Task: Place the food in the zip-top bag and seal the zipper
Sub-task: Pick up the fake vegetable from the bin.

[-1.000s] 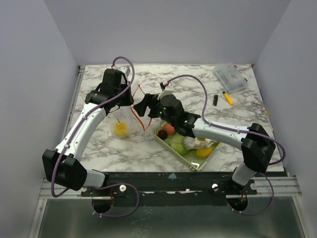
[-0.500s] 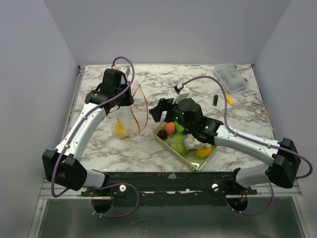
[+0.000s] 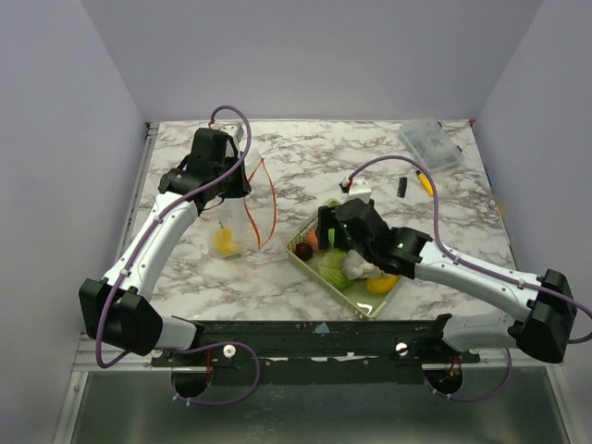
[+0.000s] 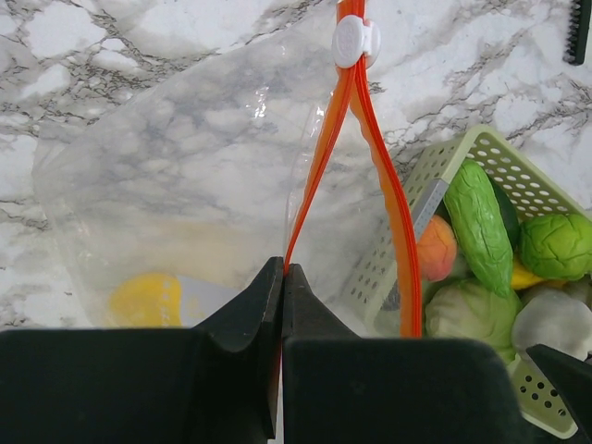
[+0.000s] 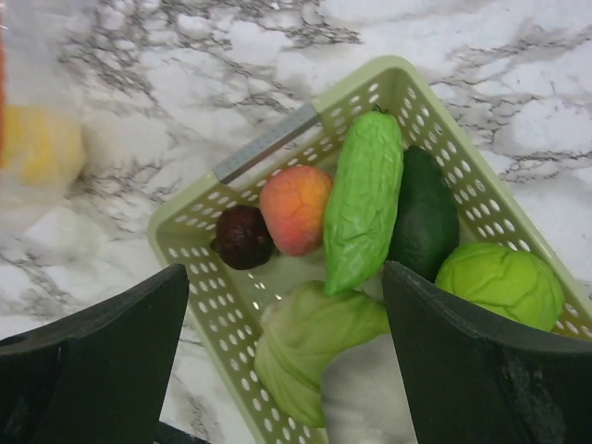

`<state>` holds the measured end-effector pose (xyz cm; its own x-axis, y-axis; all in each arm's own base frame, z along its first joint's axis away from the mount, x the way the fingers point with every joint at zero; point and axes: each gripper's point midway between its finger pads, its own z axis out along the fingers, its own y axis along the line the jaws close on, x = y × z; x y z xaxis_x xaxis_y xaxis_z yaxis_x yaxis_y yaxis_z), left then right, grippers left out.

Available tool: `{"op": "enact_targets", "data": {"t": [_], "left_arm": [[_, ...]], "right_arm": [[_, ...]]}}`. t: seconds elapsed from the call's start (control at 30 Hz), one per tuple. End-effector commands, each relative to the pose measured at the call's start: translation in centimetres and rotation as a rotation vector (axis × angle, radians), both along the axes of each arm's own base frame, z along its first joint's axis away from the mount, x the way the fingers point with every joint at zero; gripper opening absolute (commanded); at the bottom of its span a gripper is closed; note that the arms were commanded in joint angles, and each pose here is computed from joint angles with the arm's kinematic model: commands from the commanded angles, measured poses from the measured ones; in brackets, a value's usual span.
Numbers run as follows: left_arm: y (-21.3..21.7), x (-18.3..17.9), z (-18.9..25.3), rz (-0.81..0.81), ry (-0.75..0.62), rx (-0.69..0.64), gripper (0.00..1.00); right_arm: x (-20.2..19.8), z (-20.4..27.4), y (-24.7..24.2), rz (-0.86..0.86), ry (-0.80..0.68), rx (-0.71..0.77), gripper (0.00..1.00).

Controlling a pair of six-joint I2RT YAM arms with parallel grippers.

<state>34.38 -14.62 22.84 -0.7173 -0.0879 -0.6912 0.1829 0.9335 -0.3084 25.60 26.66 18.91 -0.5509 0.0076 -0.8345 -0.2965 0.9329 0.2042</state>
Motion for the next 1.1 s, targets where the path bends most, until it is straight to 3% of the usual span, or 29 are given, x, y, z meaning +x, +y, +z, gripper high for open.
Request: {"op": "enact_targets", "data": {"t": [0.0,0.3,0.67,1.07], "left_arm": [[-0.5,0.4,0.7,-0.010,-0.016,-0.030,0.00],[-0.3,0.5,0.5,-0.003,-0.012,-0.019,0.00],[-0.2,0.6,0.3,0.000,-0.009,-0.014,0.00],[-0.2,0.5,0.4,0.000,-0.012,-0.014,0.00]], "right_arm": [[0.4,-3.3,-2.9,-0.087,0.037,-0.186,0.87],[1.8,-8.2,-3.4,-0.135,0.077,-0.382,0.70],[2.6,-9.8,-3.7,-0.152,0.056,-0.437,0.57],[2.3,-8.3,-3.2,-0.122,0.052,-0.399,0.17]]}}
